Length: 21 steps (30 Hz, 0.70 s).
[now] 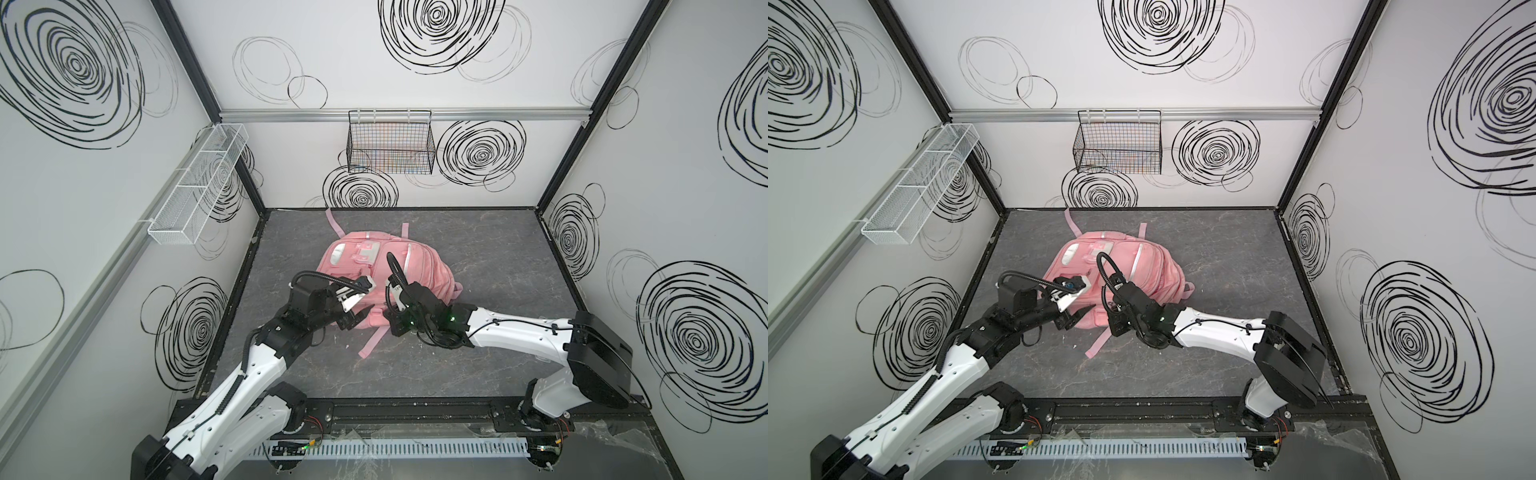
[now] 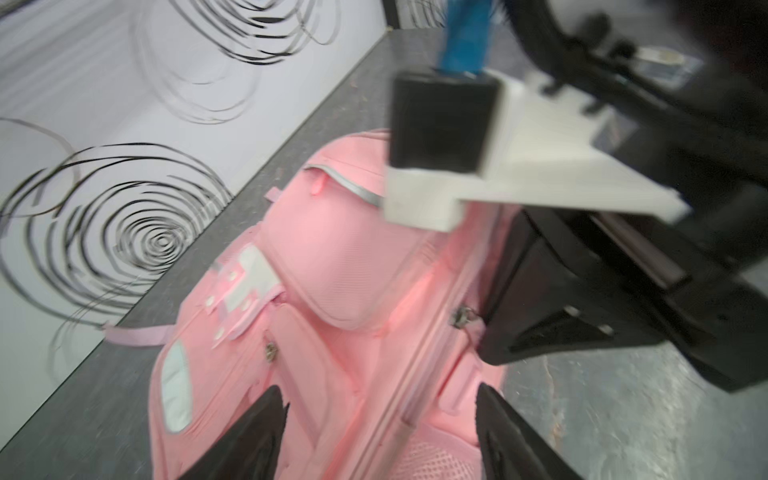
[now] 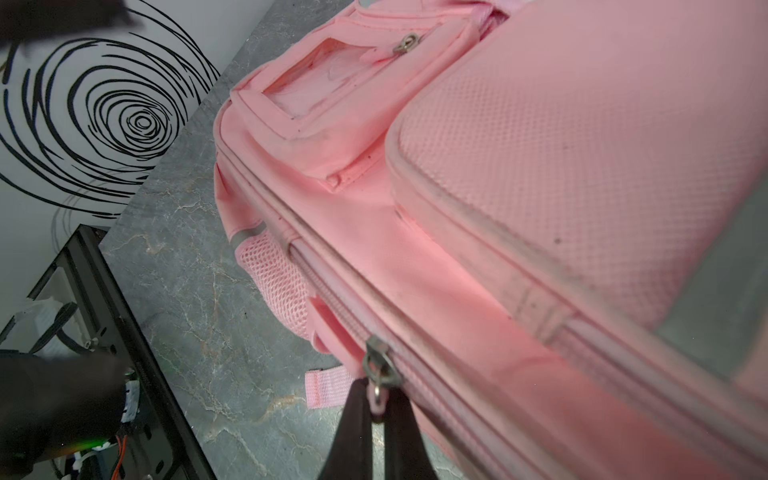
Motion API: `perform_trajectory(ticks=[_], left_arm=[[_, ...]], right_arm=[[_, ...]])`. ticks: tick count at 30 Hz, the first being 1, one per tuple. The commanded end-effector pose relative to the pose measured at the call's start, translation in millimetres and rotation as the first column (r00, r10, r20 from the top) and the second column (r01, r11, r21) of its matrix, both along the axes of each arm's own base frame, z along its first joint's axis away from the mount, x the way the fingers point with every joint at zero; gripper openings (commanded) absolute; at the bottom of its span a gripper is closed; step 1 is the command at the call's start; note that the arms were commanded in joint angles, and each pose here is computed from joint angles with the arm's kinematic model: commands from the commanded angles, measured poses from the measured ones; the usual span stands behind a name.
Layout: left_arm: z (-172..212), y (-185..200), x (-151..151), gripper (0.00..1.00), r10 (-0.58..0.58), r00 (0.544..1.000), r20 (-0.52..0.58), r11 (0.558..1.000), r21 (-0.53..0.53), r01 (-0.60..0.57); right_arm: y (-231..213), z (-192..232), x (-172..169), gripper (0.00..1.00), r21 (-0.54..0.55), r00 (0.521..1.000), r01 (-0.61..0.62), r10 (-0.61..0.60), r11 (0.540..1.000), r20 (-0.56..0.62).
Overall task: Pack the student bag
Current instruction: 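Press the left gripper onto the bag top while right holds the pull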
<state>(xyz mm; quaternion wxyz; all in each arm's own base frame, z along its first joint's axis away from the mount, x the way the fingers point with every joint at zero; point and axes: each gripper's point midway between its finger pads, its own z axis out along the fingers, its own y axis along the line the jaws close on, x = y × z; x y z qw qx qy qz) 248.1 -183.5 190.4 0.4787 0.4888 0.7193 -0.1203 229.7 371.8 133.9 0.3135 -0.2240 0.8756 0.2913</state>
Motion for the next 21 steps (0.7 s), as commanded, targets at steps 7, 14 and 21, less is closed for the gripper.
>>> perform_trajectory(ticks=[7,14,21], left_arm=[[-0.3,-9.9,2.4,0.69,-0.07,0.984,0.162,0.998,0.013,0.068],[0.8,-6.5,-1.0,0.72,-0.064,0.97,0.234,0.998,0.031,0.059],[-15.2,-13.2,-9.3,0.67,-0.133,0.975,0.177,0.99,0.071,0.122]], right_arm=[[14.1,41.8,-12.3,0.0,0.131,0.991,-0.123,0.115,0.984,0.064],[13.8,52.4,-19.9,0.0,0.181,0.986,-0.153,0.138,0.971,0.092],[17.8,58.7,-23.7,0.0,0.219,0.982,-0.18,0.161,0.959,0.103]])
